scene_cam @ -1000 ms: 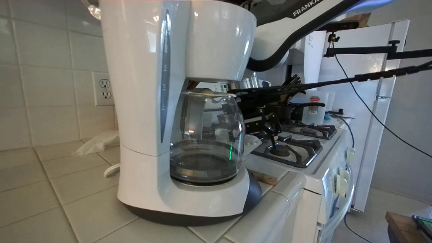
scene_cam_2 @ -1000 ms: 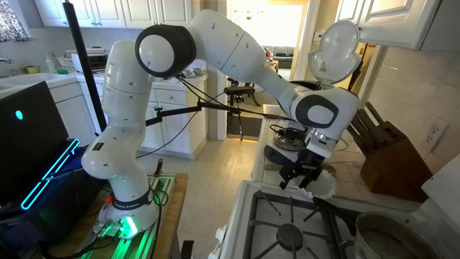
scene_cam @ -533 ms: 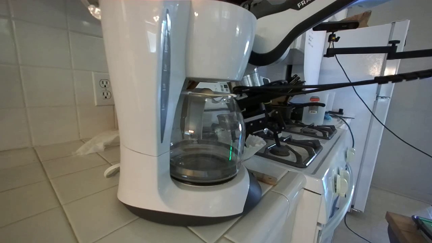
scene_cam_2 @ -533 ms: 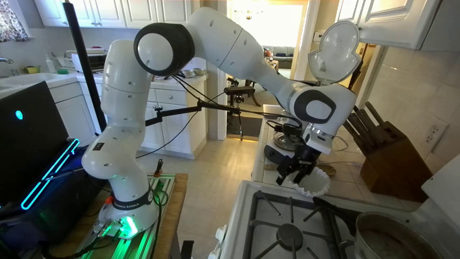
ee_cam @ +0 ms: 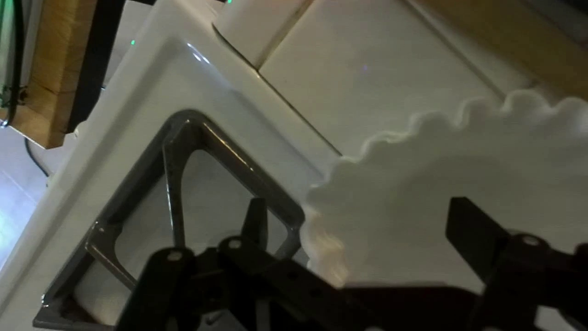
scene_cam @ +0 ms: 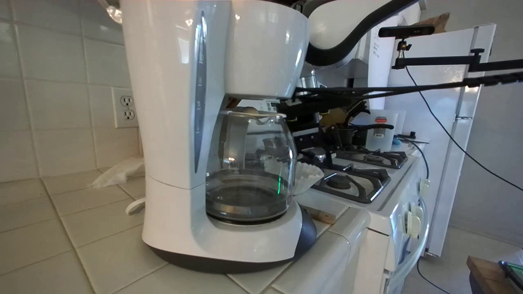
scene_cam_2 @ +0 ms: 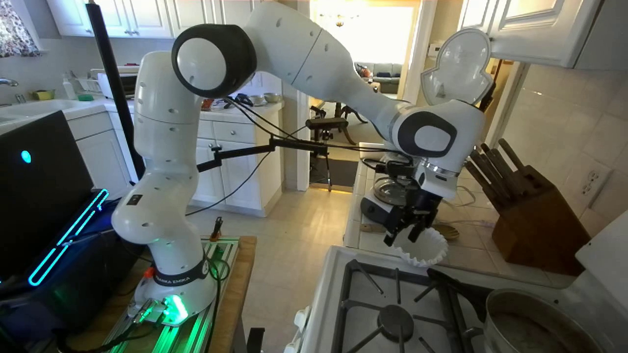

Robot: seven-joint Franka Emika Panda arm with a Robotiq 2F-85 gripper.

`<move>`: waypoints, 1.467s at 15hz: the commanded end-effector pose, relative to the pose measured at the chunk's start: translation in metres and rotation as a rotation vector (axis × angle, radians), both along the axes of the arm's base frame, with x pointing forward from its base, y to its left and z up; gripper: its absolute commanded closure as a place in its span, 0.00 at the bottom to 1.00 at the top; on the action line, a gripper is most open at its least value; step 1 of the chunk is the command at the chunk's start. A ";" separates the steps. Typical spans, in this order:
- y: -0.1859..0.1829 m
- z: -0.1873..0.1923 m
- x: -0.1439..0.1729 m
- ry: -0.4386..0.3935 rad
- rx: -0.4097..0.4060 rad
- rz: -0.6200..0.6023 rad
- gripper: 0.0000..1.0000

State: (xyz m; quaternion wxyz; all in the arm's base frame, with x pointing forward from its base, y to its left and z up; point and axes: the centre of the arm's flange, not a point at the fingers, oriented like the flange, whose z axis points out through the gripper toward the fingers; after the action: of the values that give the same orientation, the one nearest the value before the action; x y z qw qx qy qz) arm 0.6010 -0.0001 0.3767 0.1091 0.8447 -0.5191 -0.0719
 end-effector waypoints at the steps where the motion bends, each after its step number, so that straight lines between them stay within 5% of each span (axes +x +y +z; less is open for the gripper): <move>1: -0.013 0.029 0.001 -0.115 0.057 -0.026 0.00; 4: -0.020 0.036 0.001 -0.190 0.107 -0.048 0.00; 9: -0.027 0.042 0.000 -0.284 0.075 -0.036 0.00; 16: -0.028 0.044 0.009 -0.265 0.052 -0.027 0.00; 22: -0.062 0.045 -0.018 -0.250 0.151 0.018 0.00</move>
State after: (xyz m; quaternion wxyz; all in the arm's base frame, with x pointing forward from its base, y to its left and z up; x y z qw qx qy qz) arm 0.6060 -0.0426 0.4176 0.0069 0.8516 -0.5240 0.0123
